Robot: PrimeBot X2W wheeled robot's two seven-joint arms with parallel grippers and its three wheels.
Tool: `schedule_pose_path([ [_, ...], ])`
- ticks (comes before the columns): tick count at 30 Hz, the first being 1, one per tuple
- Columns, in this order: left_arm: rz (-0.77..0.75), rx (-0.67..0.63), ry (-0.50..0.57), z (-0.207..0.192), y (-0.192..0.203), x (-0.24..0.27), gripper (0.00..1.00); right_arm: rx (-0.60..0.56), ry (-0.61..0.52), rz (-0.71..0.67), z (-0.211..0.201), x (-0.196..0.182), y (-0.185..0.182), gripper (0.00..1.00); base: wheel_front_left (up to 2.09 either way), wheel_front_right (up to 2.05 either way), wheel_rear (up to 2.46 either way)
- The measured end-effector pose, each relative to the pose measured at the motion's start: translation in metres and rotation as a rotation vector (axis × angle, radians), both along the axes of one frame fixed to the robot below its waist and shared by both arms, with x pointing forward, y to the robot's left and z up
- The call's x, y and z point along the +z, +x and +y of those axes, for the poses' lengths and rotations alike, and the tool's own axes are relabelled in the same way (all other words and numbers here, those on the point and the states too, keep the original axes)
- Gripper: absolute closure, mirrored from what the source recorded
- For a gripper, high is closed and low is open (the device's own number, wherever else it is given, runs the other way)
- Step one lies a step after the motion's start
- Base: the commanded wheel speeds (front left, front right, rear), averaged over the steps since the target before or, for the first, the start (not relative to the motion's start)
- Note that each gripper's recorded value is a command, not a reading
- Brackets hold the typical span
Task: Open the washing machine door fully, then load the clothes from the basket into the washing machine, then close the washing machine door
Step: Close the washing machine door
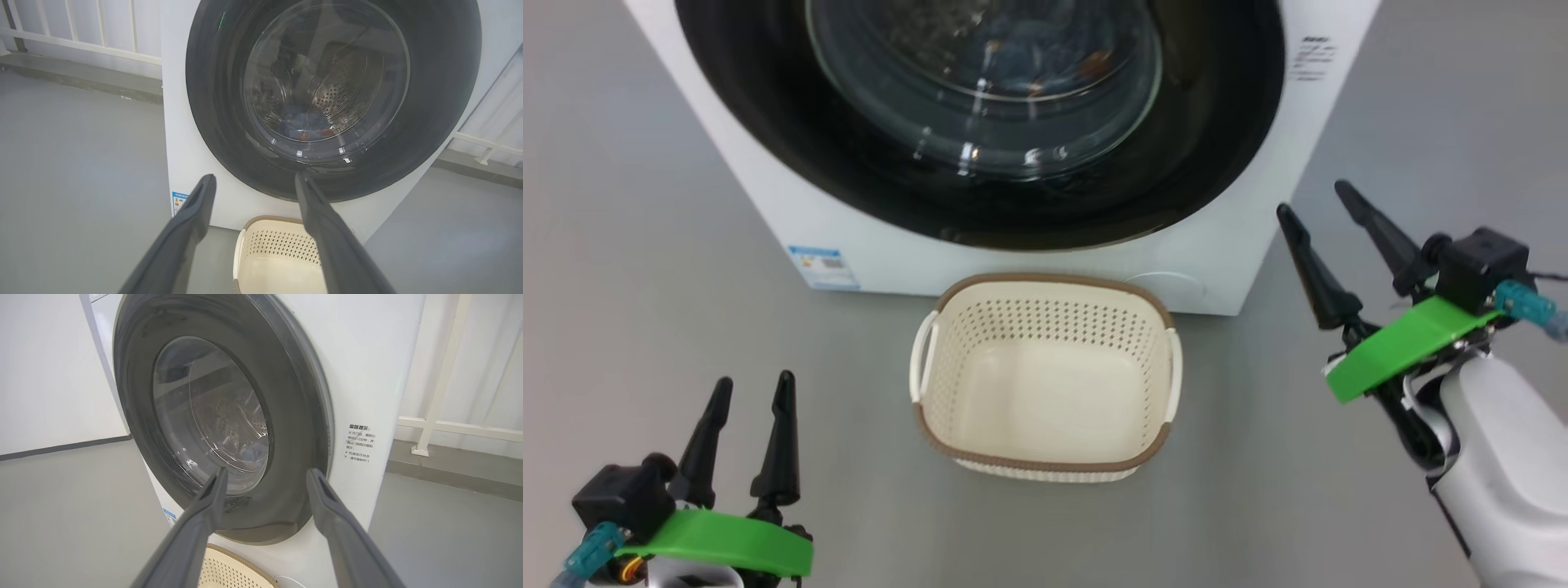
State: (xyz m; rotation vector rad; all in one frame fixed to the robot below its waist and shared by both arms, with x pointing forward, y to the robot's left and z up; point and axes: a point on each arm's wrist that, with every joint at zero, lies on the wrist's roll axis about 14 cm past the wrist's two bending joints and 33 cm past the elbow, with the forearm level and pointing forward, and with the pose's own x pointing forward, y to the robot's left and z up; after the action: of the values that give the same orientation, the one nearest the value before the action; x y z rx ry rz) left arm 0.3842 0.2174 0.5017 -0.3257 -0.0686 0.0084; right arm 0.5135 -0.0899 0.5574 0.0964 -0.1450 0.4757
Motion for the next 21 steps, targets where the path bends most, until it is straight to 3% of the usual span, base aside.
schedule_pose_path([
  [21,-0.069,-0.169,-0.059,-0.057,0.006,0.023,0.0,-0.231,0.091,-0.016,-0.078,0.005,-0.095,0.0,0.0,0.0,0.0],
])
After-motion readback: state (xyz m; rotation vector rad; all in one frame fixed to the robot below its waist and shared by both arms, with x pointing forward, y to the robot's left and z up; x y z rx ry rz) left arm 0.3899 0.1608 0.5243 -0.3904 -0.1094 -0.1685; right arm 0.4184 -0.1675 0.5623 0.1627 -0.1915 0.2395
